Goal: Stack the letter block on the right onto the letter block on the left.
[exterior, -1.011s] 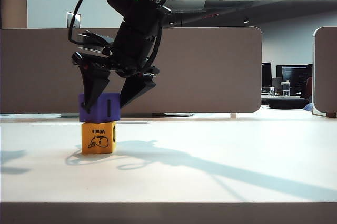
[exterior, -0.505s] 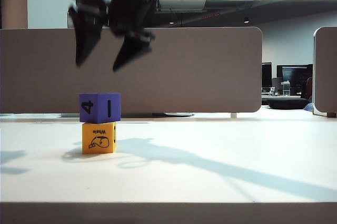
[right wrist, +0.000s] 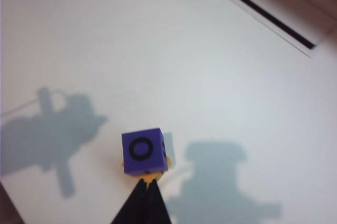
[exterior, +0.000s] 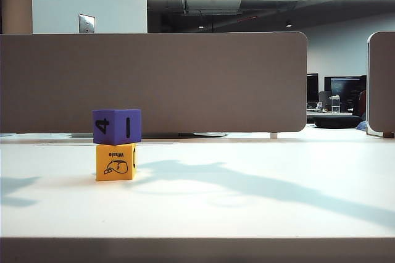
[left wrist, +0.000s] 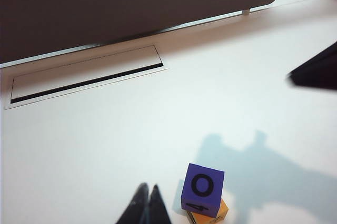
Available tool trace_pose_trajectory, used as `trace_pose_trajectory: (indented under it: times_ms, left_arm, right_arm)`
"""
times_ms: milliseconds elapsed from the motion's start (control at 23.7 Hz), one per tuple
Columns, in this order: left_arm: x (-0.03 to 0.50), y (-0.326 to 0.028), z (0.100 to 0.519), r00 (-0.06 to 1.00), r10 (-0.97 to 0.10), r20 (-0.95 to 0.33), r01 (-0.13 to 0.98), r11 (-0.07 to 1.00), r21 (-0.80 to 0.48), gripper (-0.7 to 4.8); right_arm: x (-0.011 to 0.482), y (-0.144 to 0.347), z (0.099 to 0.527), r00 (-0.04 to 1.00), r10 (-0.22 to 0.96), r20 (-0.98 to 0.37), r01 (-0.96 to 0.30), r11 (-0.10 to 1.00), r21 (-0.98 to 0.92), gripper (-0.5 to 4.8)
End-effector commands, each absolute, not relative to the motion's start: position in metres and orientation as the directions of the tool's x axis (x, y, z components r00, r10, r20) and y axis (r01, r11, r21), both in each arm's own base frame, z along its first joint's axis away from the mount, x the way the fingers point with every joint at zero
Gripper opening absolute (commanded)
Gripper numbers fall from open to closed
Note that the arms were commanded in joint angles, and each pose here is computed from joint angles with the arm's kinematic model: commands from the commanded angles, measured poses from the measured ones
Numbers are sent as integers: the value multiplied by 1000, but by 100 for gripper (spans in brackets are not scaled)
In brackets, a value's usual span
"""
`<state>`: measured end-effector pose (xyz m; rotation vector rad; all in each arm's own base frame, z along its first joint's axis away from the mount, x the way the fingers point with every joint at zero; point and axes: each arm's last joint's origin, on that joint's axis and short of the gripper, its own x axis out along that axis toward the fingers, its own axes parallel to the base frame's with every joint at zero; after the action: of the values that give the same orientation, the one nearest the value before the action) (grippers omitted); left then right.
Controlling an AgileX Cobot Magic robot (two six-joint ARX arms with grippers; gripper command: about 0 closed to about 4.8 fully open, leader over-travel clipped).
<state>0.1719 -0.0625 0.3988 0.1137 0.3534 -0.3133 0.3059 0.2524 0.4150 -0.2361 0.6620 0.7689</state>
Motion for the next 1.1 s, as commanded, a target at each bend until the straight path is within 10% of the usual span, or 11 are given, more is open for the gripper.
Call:
trace_pose_trajectory:
  times_ms: [42, 590, 1095]
  left_arm:
    - [170, -63, 401, 880, -331, -340, 364, 931, 37, -6]
    - [127, -48, 356, 895, -361, -260, 369, 929, -22, -6]
    - [113, -43, 277, 902, -368, -225, 363, 930, -64, -6]
  right_arm:
    - [289, 216, 439, 544, 532, -649, -679, 734, 33, -8]
    - [202, 132, 490, 729, 475, -493, -578, 812, -73, -8]
    - [122, 72, 384, 879, 286, -381, -360, 923, -137, -8]
